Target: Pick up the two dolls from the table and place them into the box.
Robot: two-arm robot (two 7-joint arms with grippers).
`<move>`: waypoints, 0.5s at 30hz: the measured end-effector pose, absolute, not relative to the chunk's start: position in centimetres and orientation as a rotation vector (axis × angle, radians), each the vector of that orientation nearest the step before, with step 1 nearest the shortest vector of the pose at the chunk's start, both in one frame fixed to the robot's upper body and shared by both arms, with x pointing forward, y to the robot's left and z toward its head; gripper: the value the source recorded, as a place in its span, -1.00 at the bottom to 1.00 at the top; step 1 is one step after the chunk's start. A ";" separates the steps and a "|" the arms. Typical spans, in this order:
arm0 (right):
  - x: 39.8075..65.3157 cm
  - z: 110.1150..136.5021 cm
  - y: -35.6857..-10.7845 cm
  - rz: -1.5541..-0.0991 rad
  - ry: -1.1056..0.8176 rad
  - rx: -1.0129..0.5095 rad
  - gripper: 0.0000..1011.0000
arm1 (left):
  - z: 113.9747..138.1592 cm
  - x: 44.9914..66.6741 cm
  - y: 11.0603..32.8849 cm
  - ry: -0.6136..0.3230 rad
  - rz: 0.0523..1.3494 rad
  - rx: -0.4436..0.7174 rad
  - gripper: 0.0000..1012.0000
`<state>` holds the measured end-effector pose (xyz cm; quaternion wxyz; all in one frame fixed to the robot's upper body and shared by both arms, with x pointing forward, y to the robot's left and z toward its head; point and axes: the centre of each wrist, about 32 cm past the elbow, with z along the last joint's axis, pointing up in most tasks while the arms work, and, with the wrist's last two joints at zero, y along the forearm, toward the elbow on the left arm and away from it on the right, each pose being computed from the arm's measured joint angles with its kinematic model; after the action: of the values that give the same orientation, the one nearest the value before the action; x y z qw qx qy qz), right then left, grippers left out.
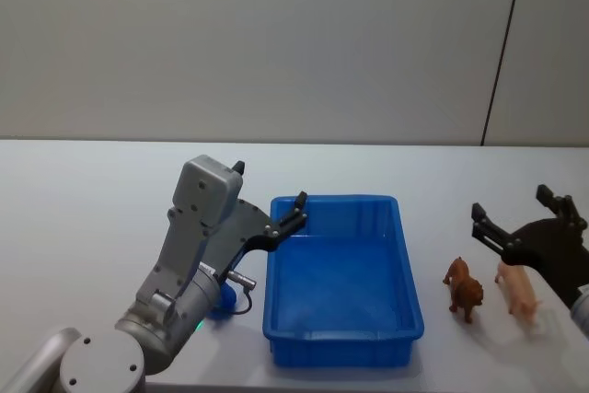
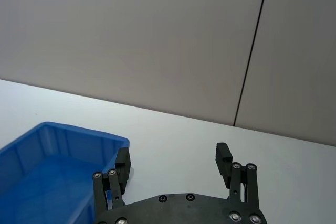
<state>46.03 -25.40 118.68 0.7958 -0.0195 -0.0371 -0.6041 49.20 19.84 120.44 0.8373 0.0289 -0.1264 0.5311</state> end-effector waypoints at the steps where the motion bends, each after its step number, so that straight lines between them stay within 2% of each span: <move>1: 46.1 118.6 -25.5 -1.302 -0.080 -0.046 0.98 | 120.4 49.2 19.8 -0.268 1.124 0.061 0.98; 15: 46.2 117.9 -27.4 -1.380 -0.083 -0.168 0.98 | 120.4 49.2 19.8 -0.268 1.124 0.061 0.98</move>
<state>46.16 -27.39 117.93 0.7672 -0.0771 -0.0381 -0.6356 49.20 19.84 120.44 0.8374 0.0289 -0.1264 0.5310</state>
